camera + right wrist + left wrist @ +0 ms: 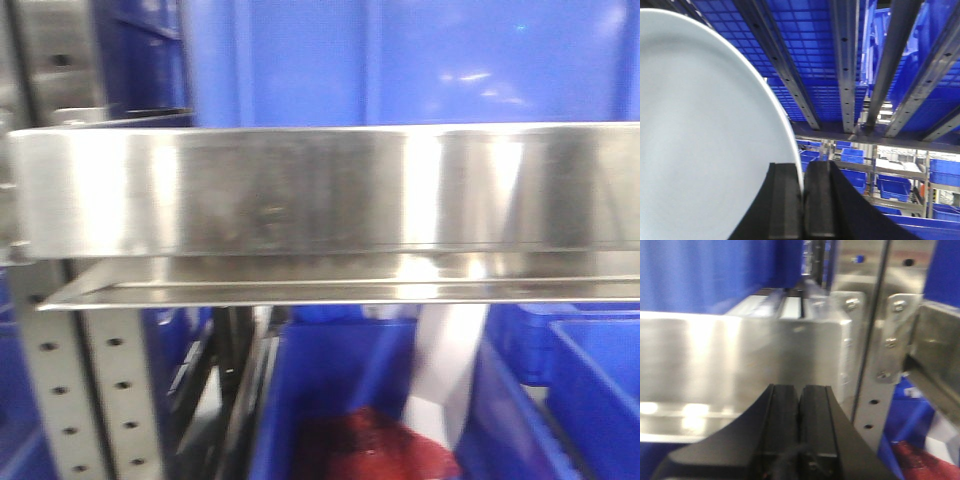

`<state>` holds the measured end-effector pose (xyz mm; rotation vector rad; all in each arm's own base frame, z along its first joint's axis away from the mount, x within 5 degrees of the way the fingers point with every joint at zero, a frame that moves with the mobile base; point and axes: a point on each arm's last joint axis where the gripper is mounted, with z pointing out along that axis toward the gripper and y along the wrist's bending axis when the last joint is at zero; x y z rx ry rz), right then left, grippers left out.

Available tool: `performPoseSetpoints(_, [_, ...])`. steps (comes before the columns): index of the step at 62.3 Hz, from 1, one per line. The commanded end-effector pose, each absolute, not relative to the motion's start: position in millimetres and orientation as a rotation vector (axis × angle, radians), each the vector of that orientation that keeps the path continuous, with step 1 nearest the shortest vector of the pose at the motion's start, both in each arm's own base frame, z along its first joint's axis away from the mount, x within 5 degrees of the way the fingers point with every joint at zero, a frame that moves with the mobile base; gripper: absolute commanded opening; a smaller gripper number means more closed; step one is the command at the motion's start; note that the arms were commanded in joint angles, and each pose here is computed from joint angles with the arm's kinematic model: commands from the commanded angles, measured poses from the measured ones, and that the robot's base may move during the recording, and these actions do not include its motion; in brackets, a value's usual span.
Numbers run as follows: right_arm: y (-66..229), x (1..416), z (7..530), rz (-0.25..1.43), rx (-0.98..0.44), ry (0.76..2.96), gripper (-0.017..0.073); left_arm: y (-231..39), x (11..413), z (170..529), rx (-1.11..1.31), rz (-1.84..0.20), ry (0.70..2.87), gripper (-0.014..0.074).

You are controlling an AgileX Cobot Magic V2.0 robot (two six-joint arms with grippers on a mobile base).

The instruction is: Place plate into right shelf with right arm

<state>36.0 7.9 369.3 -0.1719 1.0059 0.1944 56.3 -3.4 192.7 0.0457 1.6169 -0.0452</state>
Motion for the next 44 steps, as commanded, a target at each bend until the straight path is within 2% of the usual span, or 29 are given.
performPoseSetpoints(1, [4.7, 31.5, 384.6, 0.173, -0.141, 0.91, 0.0057, -3.1, 56.3, 197.5, 0.034, -0.051, 1.535, -0.0047])
performPoseSetpoints(44, [4.7, 31.6, 384.6, 0.173, -0.141, 0.91, 0.0057, -3.1, 56.3, 197.5, 0.034, -0.051, 1.535, -0.0047])
